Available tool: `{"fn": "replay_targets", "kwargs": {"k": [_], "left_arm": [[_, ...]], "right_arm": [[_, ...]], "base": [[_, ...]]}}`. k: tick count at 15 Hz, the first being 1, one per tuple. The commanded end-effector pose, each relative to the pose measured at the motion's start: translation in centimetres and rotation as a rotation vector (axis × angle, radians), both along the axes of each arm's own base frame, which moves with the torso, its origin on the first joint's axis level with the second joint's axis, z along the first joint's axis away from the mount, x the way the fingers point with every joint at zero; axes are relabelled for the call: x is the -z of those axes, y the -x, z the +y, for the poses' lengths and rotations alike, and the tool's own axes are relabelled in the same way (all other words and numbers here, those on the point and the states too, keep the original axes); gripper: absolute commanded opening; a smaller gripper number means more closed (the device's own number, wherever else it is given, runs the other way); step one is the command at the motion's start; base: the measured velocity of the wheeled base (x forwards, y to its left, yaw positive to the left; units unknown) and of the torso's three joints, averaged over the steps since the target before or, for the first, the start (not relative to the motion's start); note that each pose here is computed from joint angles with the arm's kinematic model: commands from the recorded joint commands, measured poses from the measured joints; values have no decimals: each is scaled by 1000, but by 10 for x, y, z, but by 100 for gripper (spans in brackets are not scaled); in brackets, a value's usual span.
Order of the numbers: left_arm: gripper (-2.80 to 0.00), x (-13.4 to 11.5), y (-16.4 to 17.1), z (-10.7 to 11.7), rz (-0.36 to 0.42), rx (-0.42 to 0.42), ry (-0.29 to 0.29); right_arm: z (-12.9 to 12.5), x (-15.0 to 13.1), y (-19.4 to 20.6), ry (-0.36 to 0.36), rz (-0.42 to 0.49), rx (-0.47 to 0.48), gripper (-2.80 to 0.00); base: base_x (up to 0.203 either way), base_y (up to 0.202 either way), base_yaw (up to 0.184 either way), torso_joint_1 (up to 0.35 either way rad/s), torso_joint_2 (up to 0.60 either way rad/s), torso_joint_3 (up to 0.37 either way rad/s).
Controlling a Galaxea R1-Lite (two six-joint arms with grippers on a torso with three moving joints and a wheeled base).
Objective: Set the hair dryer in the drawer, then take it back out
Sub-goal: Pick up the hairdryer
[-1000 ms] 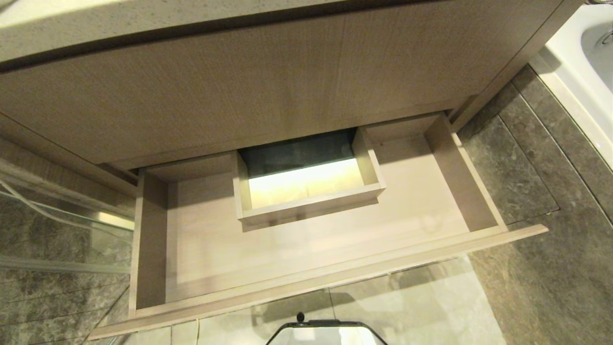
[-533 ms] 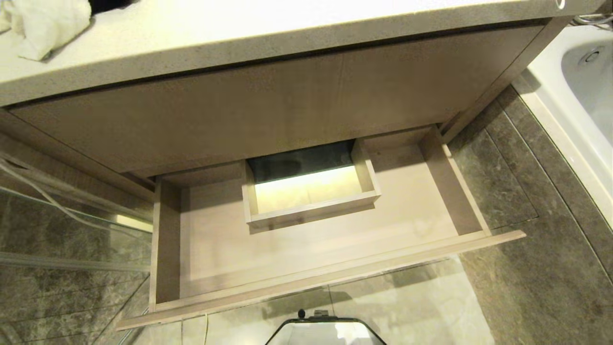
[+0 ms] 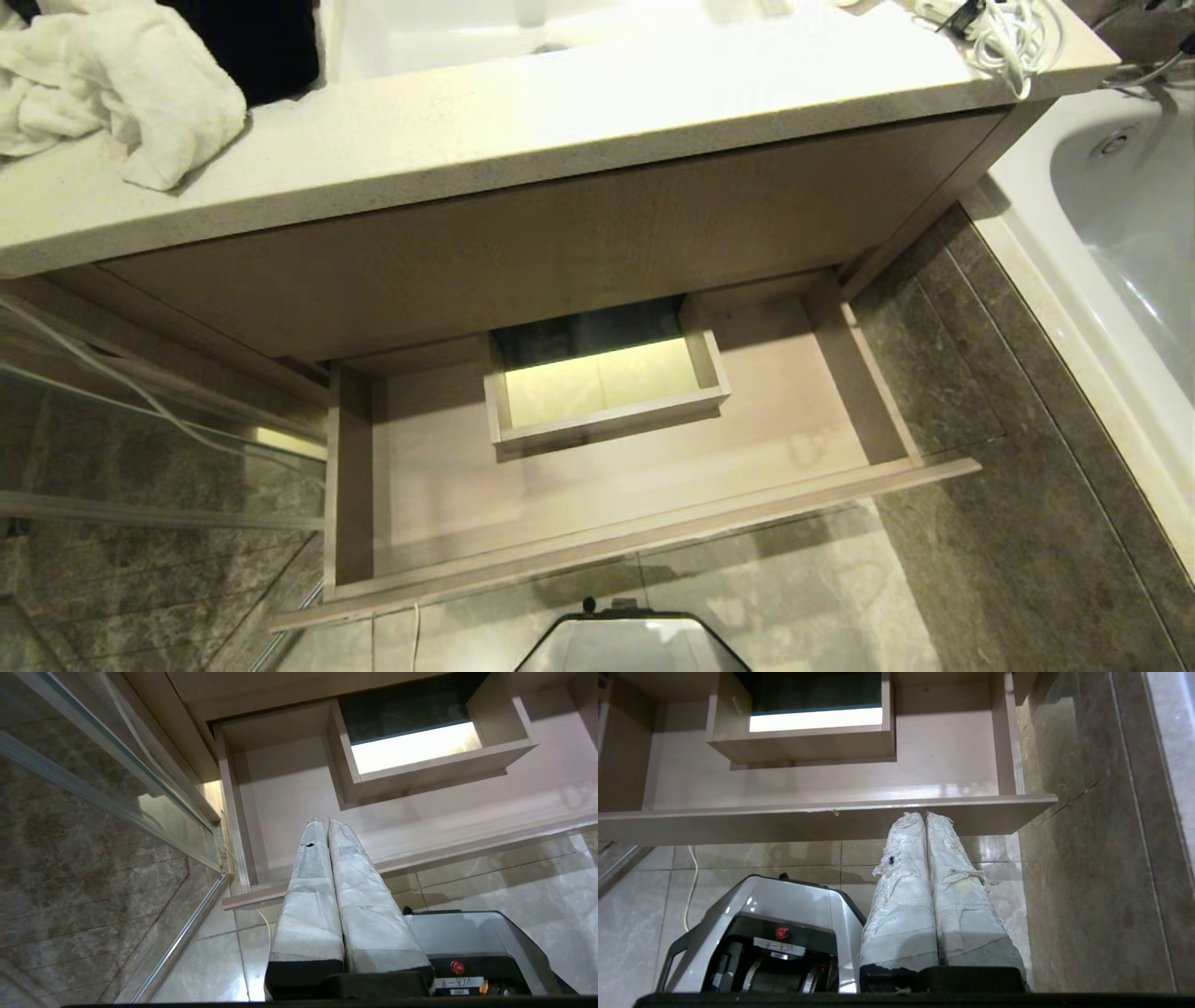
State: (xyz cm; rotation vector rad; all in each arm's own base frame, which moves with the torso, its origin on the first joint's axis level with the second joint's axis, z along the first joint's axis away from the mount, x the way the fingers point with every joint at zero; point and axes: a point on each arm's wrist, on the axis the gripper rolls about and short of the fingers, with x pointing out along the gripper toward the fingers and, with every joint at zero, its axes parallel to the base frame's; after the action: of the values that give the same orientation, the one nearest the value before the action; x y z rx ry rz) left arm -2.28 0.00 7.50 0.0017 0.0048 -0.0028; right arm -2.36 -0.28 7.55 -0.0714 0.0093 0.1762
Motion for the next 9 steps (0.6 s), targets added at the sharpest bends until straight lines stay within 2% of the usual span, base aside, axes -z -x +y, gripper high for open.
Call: {"fn": "replay_targets", "kwargs": {"k": [1, 7, 9], "left_arm": [[-280, 0, 0, 0, 0, 0, 0], [-280, 0, 0, 0, 1, -1, 0], [-280, 0, 0, 0, 0, -1, 0]], "right_arm": [[0, 1, 3, -4, -39, -1, -280], [0, 1, 3, 4, -41, -2, -280], [0, 1, 3, 16, -44, 0, -280]], "base": [[0, 0, 0, 245, -451, -217], [0, 0, 0, 189, -362, -180], [0, 0, 0, 61, -127, -58]]}}
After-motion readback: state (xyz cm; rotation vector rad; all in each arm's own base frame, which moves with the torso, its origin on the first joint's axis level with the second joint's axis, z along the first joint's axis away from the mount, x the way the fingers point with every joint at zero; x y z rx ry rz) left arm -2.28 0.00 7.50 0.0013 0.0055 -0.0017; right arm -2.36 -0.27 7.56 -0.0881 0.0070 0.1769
